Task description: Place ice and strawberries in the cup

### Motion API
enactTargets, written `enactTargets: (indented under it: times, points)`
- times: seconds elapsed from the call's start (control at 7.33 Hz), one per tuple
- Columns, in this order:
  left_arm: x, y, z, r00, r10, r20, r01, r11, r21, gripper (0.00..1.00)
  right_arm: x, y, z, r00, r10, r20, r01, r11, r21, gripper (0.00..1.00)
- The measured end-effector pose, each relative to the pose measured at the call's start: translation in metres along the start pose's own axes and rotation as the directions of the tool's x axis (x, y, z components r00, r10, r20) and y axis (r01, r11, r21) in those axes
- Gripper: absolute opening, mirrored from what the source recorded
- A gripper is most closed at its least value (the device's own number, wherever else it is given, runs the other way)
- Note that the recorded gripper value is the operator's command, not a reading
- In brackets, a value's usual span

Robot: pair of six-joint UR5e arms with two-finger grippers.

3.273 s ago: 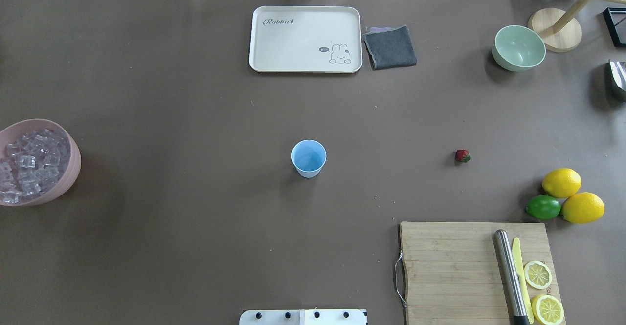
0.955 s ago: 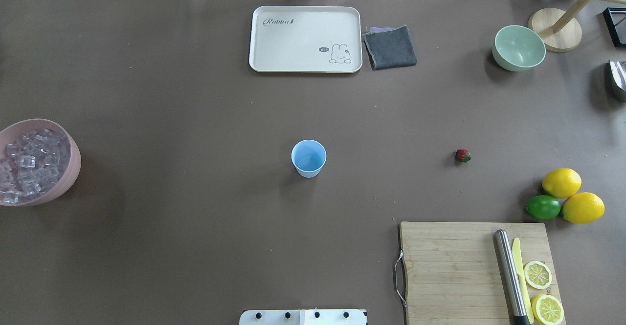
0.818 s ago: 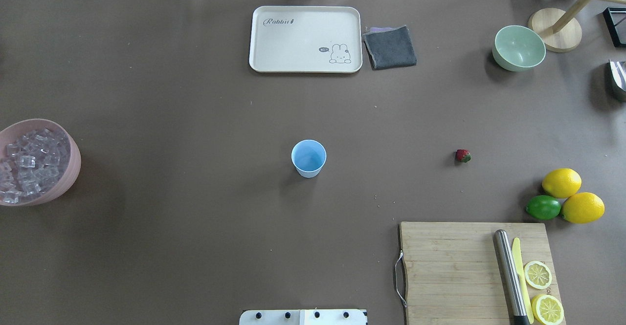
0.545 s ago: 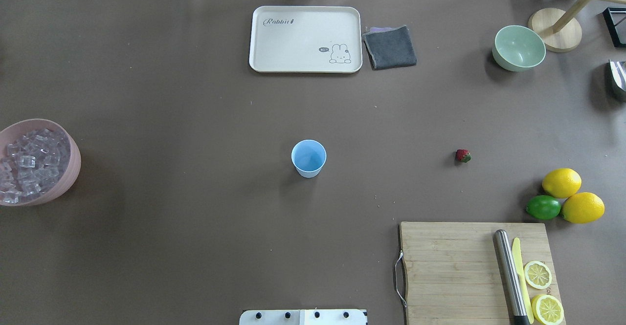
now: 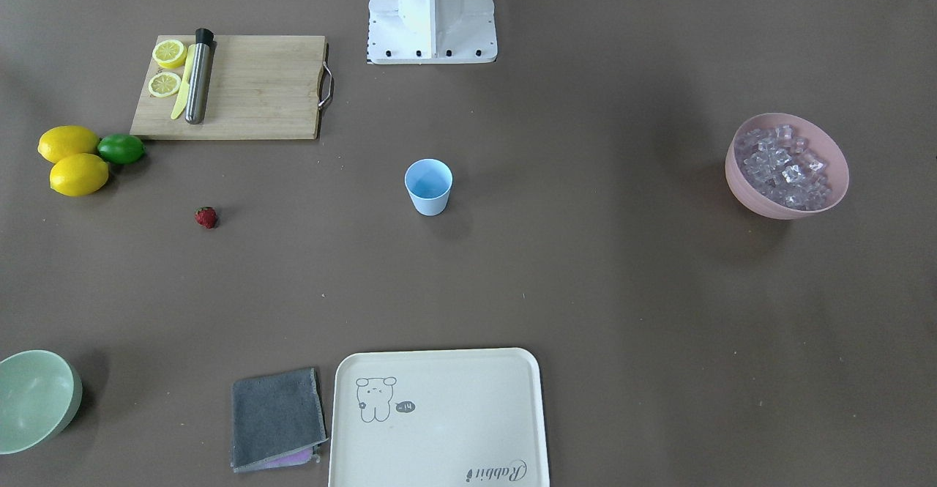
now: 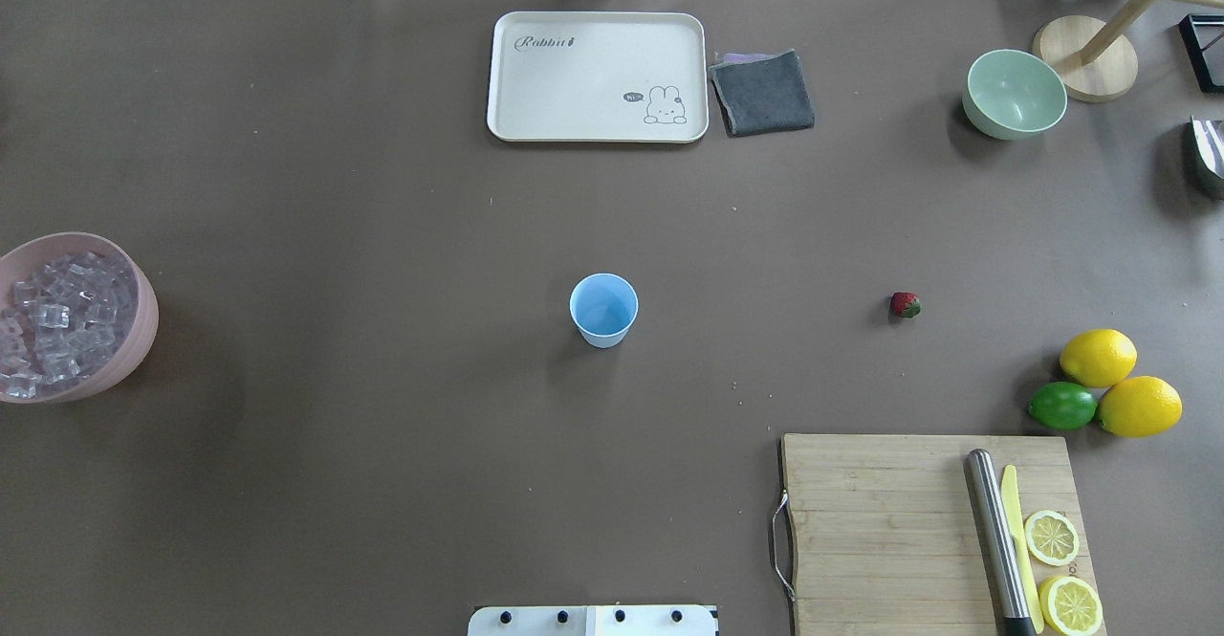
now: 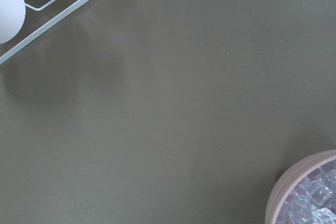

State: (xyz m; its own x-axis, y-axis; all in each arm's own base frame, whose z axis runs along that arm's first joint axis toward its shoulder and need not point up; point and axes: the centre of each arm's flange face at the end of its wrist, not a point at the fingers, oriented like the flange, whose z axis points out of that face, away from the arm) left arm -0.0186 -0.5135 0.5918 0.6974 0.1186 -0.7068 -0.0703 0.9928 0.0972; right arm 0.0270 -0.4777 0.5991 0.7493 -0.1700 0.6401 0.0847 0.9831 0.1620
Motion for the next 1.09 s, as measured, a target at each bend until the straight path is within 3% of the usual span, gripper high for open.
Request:
enactTargets:
  times: [0.68, 1.09]
  points:
    - [0.061, 0.026, -0.02, 0.999, 0.022, -0.029, -0.021, 1.0, 0.017, 0.98, 0.001, 0.001, -0.002, 1.0, 0.003, -0.001, -0.003, 1.0, 0.003, 1.0]
    - [0.093, 0.029, -0.005, 0.997, 0.07, -0.044, -0.07, 0.997, -0.015, 0.97, 0.001, 0.0, -0.002, 1.0, 0.001, -0.001, -0.001, 1.0, 0.005, 1.0]
